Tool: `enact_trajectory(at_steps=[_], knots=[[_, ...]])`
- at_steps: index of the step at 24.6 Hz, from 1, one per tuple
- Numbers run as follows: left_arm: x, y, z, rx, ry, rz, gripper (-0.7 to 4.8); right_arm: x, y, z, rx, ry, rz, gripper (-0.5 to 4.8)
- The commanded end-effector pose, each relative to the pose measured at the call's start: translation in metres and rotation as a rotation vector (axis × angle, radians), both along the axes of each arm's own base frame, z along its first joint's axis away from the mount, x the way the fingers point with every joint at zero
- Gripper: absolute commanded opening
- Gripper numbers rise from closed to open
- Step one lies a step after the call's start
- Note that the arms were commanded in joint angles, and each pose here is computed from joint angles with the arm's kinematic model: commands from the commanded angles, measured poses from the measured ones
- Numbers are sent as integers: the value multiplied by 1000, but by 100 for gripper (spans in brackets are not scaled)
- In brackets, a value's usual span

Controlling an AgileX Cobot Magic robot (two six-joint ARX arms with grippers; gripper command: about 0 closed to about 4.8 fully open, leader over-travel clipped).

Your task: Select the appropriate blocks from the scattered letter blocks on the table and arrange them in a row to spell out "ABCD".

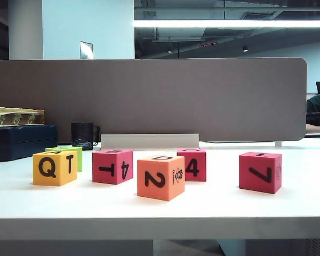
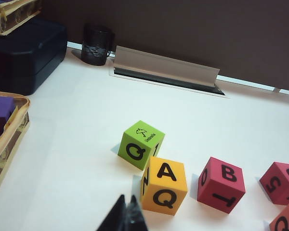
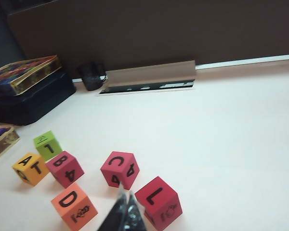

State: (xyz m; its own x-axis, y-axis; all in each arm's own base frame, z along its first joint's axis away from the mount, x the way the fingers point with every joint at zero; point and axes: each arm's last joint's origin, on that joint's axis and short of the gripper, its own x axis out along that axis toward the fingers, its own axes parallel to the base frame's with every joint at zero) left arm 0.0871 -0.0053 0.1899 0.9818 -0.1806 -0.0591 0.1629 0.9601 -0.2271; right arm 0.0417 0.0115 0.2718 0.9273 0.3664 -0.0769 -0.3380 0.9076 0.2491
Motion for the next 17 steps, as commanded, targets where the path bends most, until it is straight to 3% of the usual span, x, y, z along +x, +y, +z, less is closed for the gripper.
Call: enact_trajectory(at_steps=[1,6,13,17], knots=[[0,0,3,-2,-16,-3,-6,1,1,12,-16,27,37,-3],[0,0,3,-2,-16,-3,-6,9,3,26,-19,78,83,-3],[0,0,3,-3,-16,-17,-6,35,8,48,-38,164,237,-3],[-1,-1,3,-5,-15,-46,-6,49,9,55,-36,237,256,-3]])
